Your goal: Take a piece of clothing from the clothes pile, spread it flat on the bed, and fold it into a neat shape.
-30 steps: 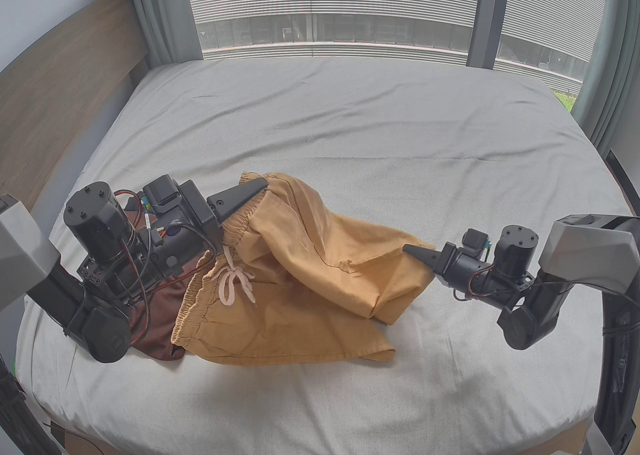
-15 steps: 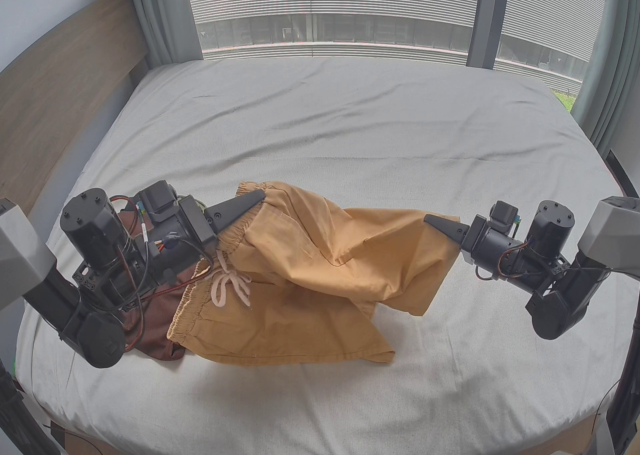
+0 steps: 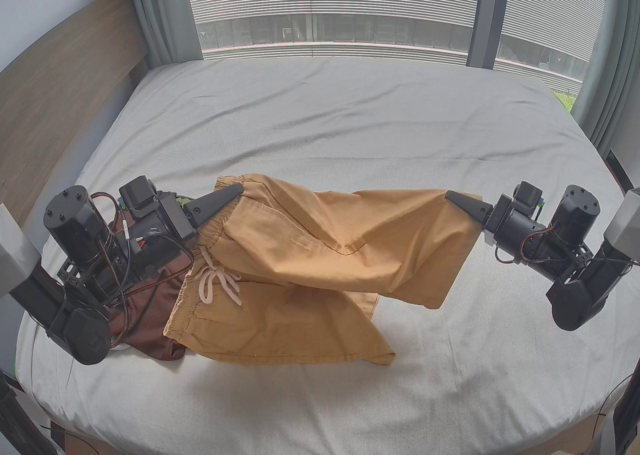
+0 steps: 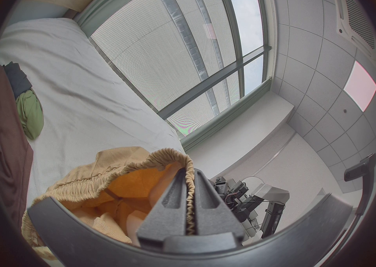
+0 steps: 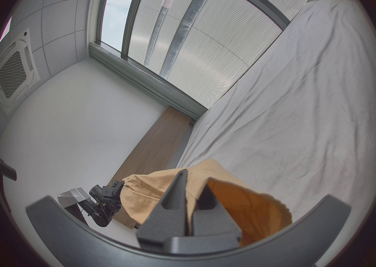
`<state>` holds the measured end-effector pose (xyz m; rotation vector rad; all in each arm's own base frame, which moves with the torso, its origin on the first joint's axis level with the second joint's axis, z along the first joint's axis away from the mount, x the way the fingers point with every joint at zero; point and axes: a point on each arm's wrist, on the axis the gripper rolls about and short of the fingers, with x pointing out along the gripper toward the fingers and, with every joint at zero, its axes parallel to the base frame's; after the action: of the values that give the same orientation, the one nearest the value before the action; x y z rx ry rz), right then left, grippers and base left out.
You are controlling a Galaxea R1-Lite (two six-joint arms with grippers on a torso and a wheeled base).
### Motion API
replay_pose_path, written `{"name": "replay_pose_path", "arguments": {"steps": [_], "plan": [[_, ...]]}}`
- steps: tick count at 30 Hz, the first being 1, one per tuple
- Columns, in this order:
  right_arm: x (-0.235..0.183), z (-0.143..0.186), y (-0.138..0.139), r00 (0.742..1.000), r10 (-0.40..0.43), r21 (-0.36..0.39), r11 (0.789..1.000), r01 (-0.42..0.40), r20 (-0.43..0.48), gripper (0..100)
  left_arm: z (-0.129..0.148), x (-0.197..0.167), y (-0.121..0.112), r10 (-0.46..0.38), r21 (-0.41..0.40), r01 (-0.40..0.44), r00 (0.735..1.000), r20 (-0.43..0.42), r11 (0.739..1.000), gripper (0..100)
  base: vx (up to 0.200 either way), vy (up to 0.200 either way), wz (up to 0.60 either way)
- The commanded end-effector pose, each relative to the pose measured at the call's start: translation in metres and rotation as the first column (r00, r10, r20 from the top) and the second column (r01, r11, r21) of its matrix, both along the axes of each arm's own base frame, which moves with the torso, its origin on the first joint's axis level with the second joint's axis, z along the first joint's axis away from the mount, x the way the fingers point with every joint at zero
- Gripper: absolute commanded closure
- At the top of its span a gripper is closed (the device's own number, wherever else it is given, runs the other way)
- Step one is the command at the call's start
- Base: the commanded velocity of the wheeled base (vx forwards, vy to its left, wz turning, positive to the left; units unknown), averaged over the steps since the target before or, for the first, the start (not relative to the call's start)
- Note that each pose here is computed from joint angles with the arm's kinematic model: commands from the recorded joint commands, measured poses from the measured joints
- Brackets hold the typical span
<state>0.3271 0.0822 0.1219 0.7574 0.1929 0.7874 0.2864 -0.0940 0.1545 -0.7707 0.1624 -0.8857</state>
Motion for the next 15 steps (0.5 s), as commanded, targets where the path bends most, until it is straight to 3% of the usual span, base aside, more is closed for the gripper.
{"name": "replay_pose_path", "arguments": {"steps": [1, 15], "plan": [[-0.004, 0.014, -0.009, 0.999, -0.022, 0.009, 1.000, 0.022, 0.041, 100, 0.000, 0.000, 0.000, 0.001, 0.000, -0.001, 1.000, 0.000, 1.000, 100, 0.000, 0.000, 0.00], [-0.008, 0.028, -0.010, 0.996, -0.025, 0.017, 1.000, 0.024, 0.081, 100, 0.005, -0.004, -0.001, -0.005, -0.005, 0.005, 1.000, 0.016, 1.000, 100, 0.000, 0.000, 0.00]]}}
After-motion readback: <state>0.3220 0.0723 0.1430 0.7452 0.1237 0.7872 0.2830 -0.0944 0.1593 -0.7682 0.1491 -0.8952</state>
